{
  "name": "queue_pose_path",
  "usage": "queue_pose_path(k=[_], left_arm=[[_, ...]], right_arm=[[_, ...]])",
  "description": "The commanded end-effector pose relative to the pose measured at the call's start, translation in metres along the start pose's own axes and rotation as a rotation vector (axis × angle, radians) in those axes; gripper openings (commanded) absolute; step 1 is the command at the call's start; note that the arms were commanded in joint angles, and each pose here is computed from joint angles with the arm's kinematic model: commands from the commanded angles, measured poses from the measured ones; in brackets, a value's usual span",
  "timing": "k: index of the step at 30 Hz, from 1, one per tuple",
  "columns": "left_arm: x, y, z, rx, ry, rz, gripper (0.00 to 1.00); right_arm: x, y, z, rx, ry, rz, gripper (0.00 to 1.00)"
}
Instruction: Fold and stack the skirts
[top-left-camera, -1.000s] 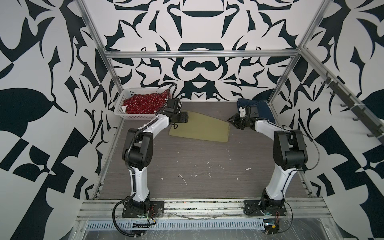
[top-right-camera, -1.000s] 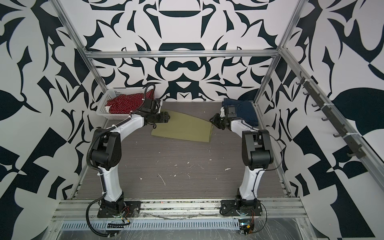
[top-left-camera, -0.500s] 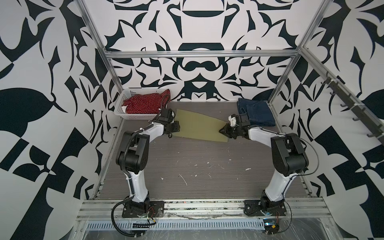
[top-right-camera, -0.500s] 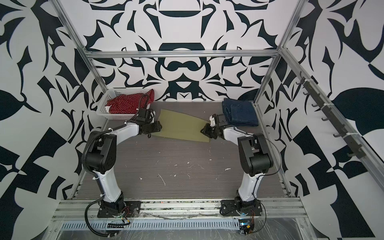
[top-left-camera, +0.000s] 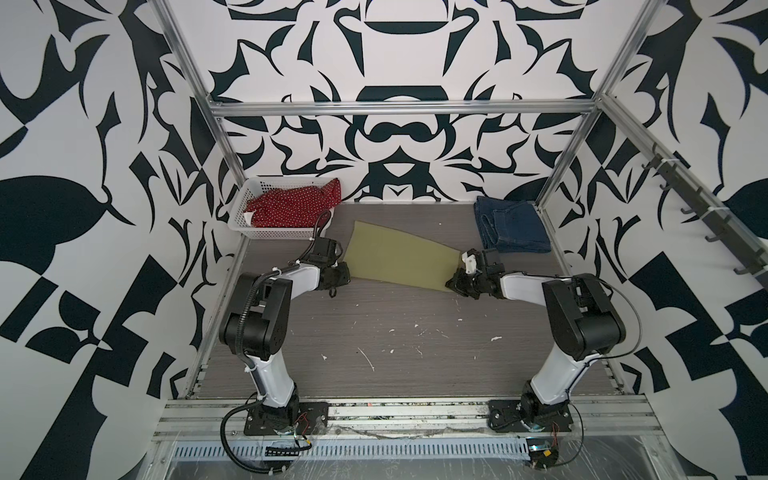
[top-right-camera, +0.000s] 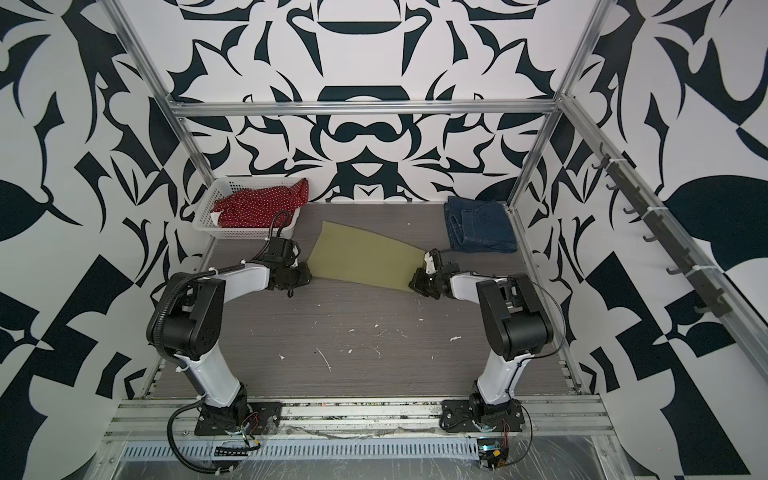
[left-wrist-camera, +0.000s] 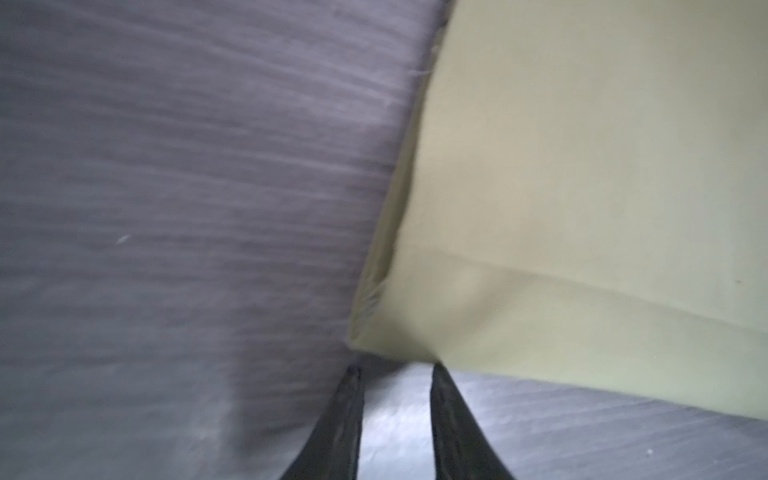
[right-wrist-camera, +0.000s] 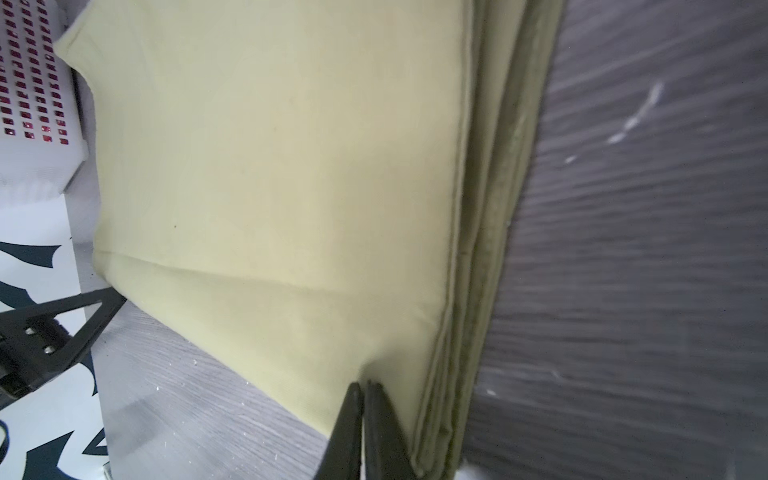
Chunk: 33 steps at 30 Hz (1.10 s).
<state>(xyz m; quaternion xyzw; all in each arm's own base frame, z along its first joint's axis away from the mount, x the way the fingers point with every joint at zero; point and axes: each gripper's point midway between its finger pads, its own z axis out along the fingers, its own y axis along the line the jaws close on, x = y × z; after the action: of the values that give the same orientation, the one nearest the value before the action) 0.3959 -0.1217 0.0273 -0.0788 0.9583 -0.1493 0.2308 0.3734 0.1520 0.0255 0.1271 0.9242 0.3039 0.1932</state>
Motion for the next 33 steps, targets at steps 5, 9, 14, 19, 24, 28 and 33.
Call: queue_pose_path(k=[5, 9, 14, 19, 24, 28, 33], left_arm=[[0.027, 0.004, -0.056, -0.005, 0.041, -0.070, 0.33], [-0.011, -0.019, -0.106, 0.095, -0.188, -0.048, 0.47], [-0.043, -0.038, -0.109, 0.115, -0.196, 0.012, 0.49], [-0.064, -0.083, -0.084, 0.138, -0.198, 0.152, 0.48], [-0.064, -0.147, -0.048, 0.196, -0.170, 0.290, 0.46], [-0.052, -0.182, -0.016, 0.243, -0.133, 0.346, 0.46], [-0.034, -0.195, 0.020, 0.253, -0.078, 0.361, 0.43]], right_arm=[[0.016, -0.048, -0.015, 0.216, 0.048, 0.005, 0.07], [-0.006, -0.068, -0.031, 0.304, 0.017, 0.017, 0.05], [-0.029, -0.080, -0.046, 0.289, -0.030, 0.104, 0.06], [-0.050, -0.045, -0.068, 0.185, -0.107, 0.069, 0.17], [-0.078, -0.043, -0.097, 0.153, -0.257, 0.070, 0.54], [-0.094, -0.059, -0.096, 0.138, -0.253, 0.114, 0.60], [-0.104, -0.057, -0.072, 0.019, -0.225, 0.154, 0.64]])
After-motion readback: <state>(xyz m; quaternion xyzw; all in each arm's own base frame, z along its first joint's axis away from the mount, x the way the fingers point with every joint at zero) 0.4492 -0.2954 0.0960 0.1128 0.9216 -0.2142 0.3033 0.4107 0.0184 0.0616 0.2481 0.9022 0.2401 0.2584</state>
